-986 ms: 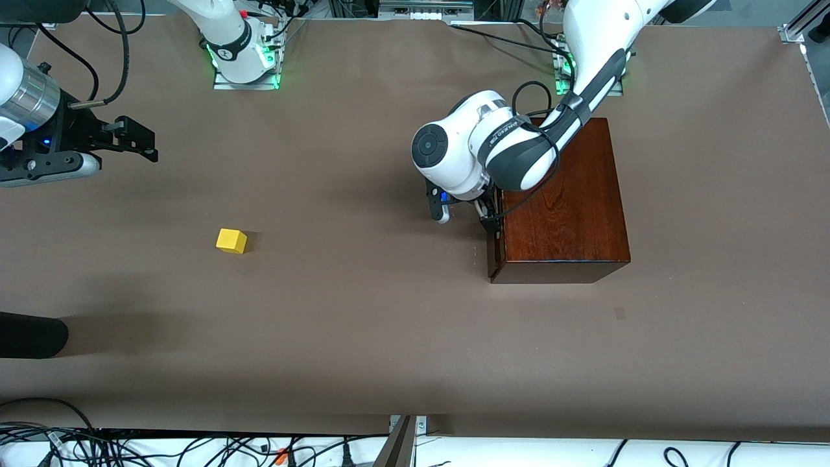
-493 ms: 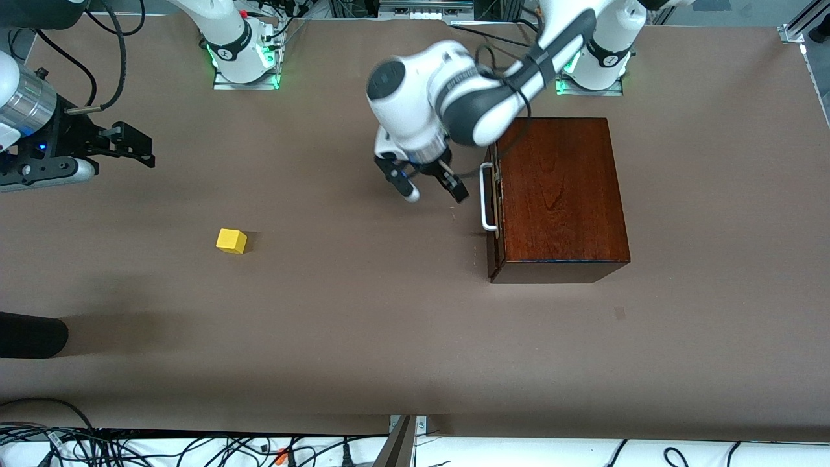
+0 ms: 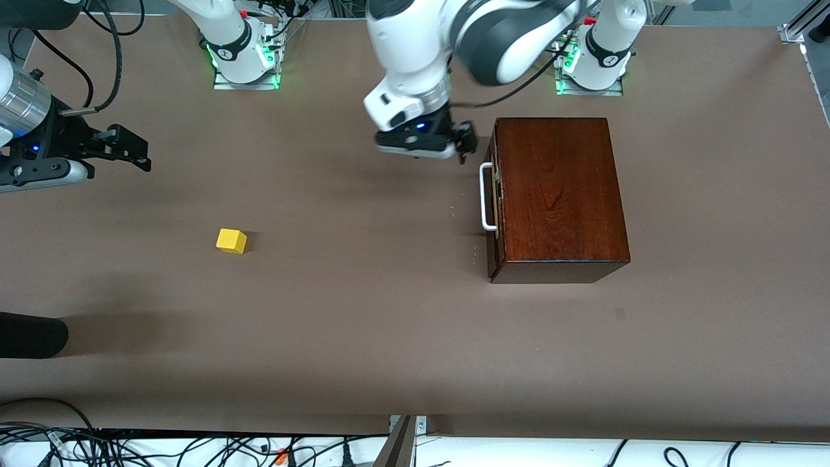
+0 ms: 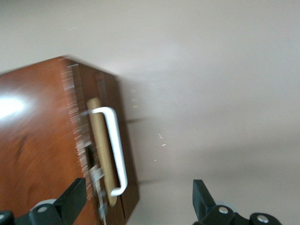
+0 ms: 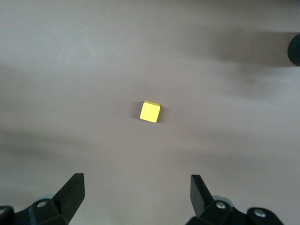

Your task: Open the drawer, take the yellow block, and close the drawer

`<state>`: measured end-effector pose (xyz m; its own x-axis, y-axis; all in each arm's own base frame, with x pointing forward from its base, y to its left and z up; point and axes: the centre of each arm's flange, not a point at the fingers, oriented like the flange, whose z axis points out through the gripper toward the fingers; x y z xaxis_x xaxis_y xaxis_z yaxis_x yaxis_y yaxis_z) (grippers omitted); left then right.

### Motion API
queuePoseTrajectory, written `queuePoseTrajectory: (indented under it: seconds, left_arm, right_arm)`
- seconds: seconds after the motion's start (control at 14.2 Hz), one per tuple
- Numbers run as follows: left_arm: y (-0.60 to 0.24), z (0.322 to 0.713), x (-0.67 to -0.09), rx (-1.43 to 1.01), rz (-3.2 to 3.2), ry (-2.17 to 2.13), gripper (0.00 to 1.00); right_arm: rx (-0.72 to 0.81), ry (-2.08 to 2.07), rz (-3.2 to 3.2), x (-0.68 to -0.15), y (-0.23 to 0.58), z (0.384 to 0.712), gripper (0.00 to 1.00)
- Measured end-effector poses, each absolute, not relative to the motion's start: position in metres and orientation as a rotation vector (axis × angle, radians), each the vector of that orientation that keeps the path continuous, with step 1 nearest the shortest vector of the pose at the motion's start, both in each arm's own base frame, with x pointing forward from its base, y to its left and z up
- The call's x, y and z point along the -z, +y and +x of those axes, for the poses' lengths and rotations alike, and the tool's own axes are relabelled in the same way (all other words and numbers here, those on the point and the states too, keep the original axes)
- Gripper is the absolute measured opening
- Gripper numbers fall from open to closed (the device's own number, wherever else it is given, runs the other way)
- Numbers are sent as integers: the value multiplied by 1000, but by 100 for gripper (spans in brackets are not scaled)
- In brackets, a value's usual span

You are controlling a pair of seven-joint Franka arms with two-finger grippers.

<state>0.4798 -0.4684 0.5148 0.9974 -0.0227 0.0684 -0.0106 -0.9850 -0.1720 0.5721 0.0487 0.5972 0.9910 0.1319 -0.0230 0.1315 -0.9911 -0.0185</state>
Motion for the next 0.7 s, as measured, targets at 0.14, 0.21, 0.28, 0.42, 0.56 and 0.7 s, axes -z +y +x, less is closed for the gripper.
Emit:
queuePoseTrajectory:
  seconds: [0.14, 0.21, 0.28, 0.42, 0.56, 0.7]
  left_arm:
    - [-414, 506, -561, 128, -2998, -276, 100]
    - [-385, 515, -579, 104, -3003, -370, 100]
    - [-360, 520, -594, 63, -3012, -437, 100]
    - [-316, 526, -617, 2, -3037, -393, 100]
    - [-274, 535, -632, -34, -3051, -275, 100]
    - [-222, 547, -642, -62, -3067, -170, 100]
  right_arm:
    - [-38, -205, -3118, -597, 48, 572, 100]
    - [-38, -205, -3118, -597, 48, 572, 100]
    - [-38, -204, -3118, -597, 48, 572, 100]
    - [-39, -200, -3118, -597, 46, 573, 100]
    - [-40, -197, -3118, -596, 45, 573, 100]
    - [-41, -195, -3119, -596, 45, 573, 100]
